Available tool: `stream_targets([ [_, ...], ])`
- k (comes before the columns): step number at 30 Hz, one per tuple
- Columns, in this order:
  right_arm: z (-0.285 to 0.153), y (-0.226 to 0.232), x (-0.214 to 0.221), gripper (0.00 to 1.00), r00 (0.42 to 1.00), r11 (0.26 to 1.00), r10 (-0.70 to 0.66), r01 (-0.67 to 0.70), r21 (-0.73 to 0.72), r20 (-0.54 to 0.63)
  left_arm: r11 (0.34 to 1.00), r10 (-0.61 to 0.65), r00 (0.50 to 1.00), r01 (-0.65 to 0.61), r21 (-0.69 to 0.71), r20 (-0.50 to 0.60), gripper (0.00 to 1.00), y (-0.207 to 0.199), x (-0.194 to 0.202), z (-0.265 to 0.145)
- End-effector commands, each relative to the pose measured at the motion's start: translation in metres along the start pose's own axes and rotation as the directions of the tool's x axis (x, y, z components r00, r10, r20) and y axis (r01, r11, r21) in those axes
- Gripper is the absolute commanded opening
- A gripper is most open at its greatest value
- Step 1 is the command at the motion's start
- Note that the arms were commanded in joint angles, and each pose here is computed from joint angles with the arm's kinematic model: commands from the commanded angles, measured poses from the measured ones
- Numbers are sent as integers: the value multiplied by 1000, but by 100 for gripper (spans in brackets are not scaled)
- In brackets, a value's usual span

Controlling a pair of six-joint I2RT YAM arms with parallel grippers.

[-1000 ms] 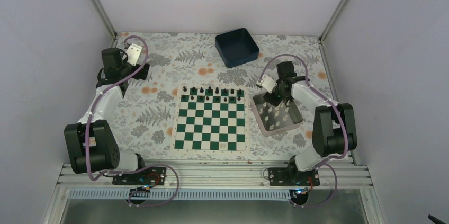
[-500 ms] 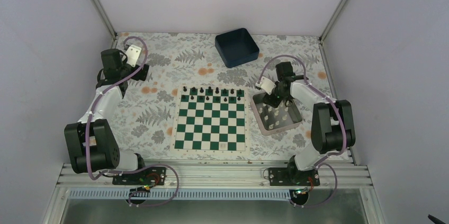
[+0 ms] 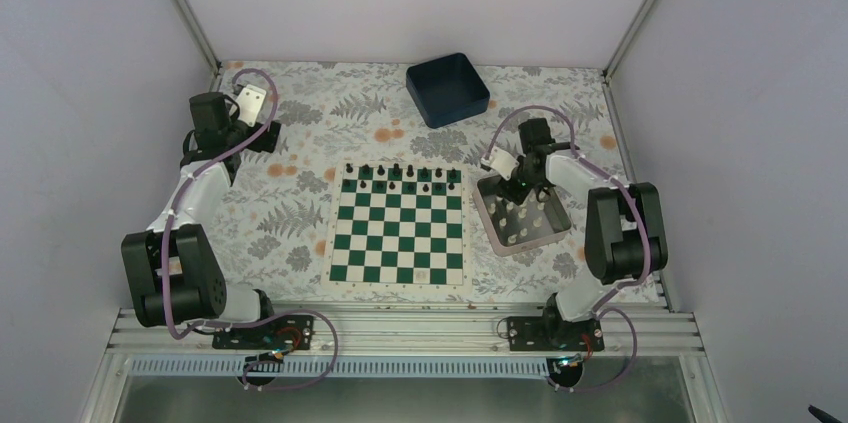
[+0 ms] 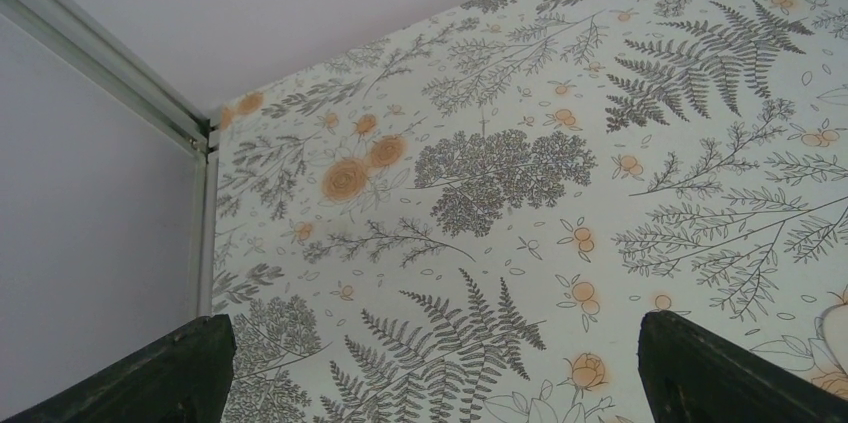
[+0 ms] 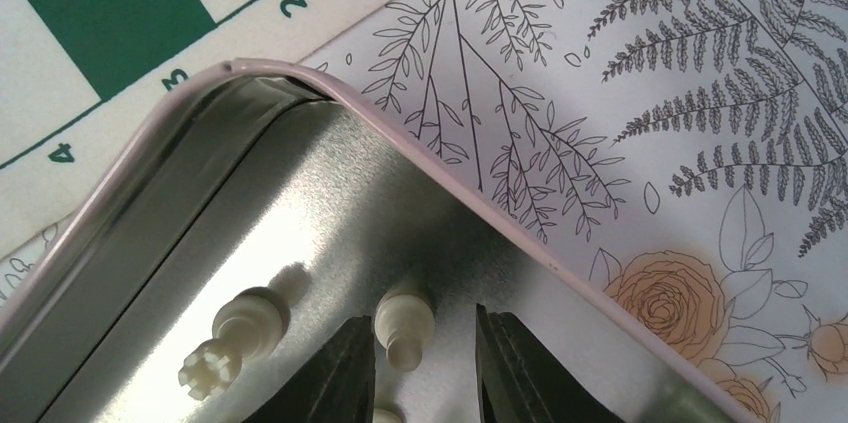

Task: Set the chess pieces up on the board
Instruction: Pick up the chess piece from the storage box.

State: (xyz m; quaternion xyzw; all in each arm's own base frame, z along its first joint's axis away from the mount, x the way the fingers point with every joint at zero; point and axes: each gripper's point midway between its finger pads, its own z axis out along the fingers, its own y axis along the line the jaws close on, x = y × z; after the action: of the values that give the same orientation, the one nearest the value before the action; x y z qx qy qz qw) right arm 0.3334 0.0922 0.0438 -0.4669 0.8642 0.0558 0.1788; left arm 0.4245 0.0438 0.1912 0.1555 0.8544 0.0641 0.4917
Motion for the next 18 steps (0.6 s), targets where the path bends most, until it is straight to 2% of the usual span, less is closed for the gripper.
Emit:
stream_targets([
  [1,9,3,2,28,1000,1000,-2,2,-26,7,1000,0,1000,0,22,19,100,-2,-1,3],
  [9,17,6,10,25,1000,999,3,-4,-39,-23,1000,7,1000,-7,29,23,100,-2,-4,2],
  [16,10,6,9,8,1000,1000,2,-3,-28,-24,999,5,1000,-6,36,29,100,-3,-5,2],
  [18,-1,4,4,6,1000,1000,-7,7,-4,-13,999,5,1000,-6,38,28,100,-4,-5,2],
])
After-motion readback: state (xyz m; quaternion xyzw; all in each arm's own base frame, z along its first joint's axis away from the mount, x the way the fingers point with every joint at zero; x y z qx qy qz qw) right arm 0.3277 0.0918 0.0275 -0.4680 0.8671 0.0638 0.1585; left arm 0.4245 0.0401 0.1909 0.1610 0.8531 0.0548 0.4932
